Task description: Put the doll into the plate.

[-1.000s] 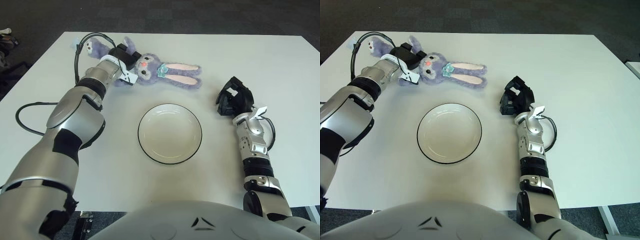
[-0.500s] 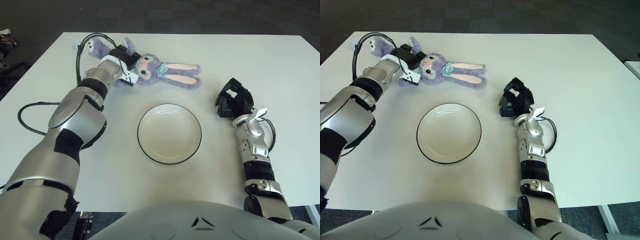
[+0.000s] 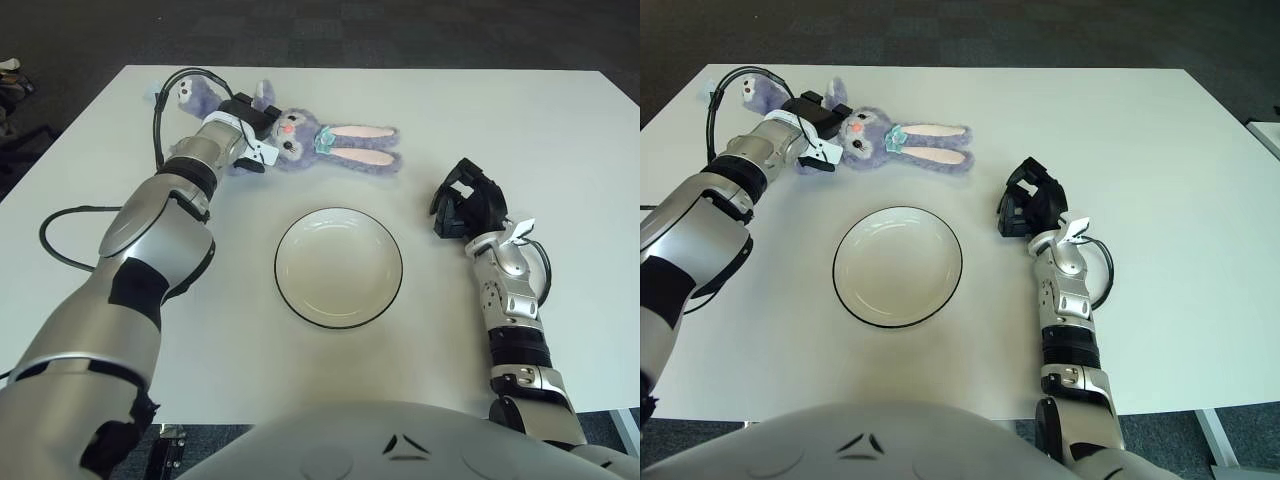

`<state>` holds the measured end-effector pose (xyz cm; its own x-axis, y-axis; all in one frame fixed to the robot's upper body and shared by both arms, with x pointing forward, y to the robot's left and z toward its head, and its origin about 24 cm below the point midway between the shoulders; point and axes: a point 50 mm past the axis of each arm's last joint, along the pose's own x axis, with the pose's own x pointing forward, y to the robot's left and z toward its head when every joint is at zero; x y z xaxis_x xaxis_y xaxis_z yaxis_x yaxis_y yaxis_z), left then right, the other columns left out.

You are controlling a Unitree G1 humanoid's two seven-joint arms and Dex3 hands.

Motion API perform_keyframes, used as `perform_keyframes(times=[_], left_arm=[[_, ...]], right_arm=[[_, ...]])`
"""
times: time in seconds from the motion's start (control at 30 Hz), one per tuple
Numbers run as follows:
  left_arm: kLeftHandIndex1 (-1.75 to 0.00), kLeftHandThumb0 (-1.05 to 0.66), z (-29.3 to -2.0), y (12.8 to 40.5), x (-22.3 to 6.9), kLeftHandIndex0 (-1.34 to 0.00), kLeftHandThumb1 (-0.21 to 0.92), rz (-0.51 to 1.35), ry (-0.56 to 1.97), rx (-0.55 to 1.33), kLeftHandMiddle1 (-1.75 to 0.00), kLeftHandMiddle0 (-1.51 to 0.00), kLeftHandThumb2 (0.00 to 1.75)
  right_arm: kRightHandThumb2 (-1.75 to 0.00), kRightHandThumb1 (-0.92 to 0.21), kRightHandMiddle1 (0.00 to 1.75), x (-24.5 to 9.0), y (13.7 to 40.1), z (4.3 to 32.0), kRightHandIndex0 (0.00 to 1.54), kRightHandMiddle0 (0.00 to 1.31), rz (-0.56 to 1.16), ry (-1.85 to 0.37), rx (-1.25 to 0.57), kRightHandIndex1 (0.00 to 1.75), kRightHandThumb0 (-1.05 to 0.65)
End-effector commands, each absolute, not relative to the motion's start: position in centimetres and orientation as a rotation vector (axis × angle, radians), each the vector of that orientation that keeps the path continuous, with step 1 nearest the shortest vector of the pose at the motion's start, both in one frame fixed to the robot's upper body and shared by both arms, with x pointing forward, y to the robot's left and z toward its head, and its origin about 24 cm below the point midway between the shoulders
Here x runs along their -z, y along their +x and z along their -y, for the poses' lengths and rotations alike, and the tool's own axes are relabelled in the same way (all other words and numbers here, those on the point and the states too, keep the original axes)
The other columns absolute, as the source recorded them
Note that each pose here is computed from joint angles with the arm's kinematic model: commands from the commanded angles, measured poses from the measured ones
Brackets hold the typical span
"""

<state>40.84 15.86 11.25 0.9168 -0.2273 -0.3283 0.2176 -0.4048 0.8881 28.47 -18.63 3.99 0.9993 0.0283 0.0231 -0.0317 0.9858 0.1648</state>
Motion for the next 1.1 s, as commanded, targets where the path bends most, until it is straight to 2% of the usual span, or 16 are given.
perform_keyframes(times=[0.0,0.03,0.13,0.23,0.33,0.63,1.07], left_arm=[[-1.69,0.47,-16.4,38.8,-6.5,0.00,0.28,-0.092,1.874,0.636,-1.70,-0.65,1.32],[-1.71,0.47,-16.3,38.9,-6.6,-0.01,0.27,-0.083,1.869,0.627,-1.72,-0.65,1.34],[-1.73,0.15,-16.2,39.0,-6.9,-0.31,0.32,-0.049,1.847,0.585,-1.74,-0.53,1.30],[-1.74,0.05,-16.1,39.1,-7.1,-0.44,0.31,-0.030,1.824,0.562,-1.74,-0.52,1.33],[-1.74,0.01,-16.0,39.2,-7.5,-0.50,0.27,-0.002,1.783,0.529,-1.75,-0.54,1.38],[-1.75,-0.01,-15.9,39.6,-8.6,-0.59,0.17,0.061,1.735,0.484,-1.75,-0.60,1.49],[-1.75,-0.01,-15.7,40.1,-10.2,-0.64,0.11,0.122,1.693,0.432,-1.75,-0.65,1.55]], right_arm=[[-1.69,0.03,1.75,1.2,25.7,18.7,0.91,0.63,-0.238,0.218,0.004,1.66,-0.01],[-1.69,0.03,1.75,1.2,25.7,18.8,0.91,0.63,-0.239,0.217,0.004,1.66,-0.01],[-1.68,0.03,1.75,1.2,25.7,18.9,0.91,0.64,-0.242,0.215,0.005,1.64,-0.01],[-1.69,0.04,1.75,1.3,25.8,18.9,0.92,0.64,-0.243,0.214,0.005,1.64,-0.01],[-1.68,0.04,1.75,1.3,25.9,19.0,0.92,0.64,-0.242,0.215,0.006,1.63,-0.01],[-1.70,0.04,1.75,1.4,26.2,19.1,0.91,0.65,-0.239,0.219,0.007,1.65,-0.01],[-1.70,0.04,1.75,1.3,26.9,19.3,0.92,0.65,-0.235,0.220,-0.003,1.64,-0.01]])
